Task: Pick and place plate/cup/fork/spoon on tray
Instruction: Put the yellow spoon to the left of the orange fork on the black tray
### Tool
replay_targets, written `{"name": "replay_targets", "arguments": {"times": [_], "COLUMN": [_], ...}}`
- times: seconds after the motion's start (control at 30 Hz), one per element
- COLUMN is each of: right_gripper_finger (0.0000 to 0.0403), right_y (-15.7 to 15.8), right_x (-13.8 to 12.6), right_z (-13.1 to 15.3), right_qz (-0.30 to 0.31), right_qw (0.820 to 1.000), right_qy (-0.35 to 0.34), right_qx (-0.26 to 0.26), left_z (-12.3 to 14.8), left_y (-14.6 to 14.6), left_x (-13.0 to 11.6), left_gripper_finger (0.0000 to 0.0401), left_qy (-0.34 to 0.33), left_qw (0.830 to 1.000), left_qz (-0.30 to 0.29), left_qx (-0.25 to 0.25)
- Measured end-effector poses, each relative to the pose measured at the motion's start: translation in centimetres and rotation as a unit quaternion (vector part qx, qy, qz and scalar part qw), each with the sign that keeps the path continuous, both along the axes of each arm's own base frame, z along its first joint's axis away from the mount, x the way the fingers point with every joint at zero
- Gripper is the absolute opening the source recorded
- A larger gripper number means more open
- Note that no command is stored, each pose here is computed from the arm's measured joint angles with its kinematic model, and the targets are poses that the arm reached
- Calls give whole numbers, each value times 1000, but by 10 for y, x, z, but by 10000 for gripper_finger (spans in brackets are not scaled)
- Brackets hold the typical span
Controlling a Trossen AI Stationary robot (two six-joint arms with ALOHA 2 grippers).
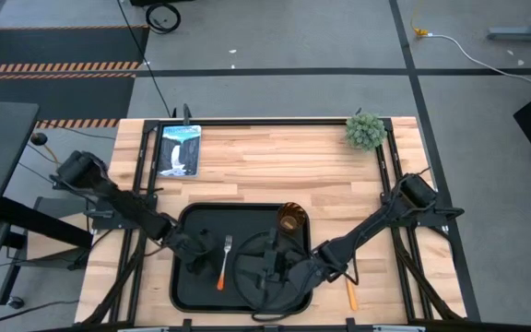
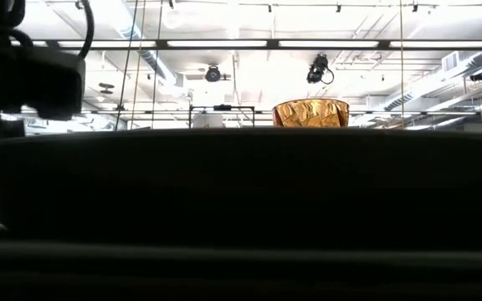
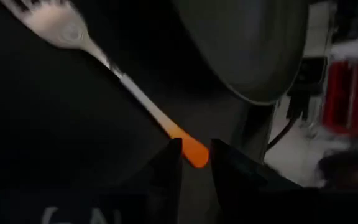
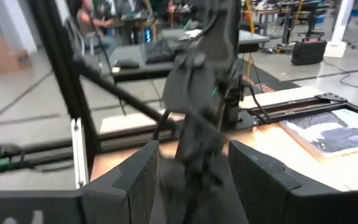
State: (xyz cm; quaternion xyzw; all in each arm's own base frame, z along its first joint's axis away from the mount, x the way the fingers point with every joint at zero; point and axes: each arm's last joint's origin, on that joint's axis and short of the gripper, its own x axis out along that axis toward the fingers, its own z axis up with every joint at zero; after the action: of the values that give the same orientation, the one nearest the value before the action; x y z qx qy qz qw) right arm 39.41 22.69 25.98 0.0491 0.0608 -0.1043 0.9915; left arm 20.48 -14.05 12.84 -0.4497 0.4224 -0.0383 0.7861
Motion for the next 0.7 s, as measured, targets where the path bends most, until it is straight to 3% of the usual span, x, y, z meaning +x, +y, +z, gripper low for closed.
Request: {"name": "replay_targets", "arguments": {"times": [0.27,0.5,0.7], "right_gripper_finger": [195,180,174], "right_y": [-18,-35,-43], "right_x": [-3,-8,-39], "right_z": [1,9,11], "right_qz": [-25,-41,-95], "right_qw": [998,994,974], "right_qy": [58,90,170], "right_qx": [16,38,116], "left_z": [31,53,66], "left_y": [10,17,20], "left_x": [-9,-17,-24], "left_gripper_finger": [91,91,91], "left_qy": [-98,-164,-208], "left_qw": [987,972,958], "left_qz": [-98,-111,-127], "left_qx": [79,127,149]}}
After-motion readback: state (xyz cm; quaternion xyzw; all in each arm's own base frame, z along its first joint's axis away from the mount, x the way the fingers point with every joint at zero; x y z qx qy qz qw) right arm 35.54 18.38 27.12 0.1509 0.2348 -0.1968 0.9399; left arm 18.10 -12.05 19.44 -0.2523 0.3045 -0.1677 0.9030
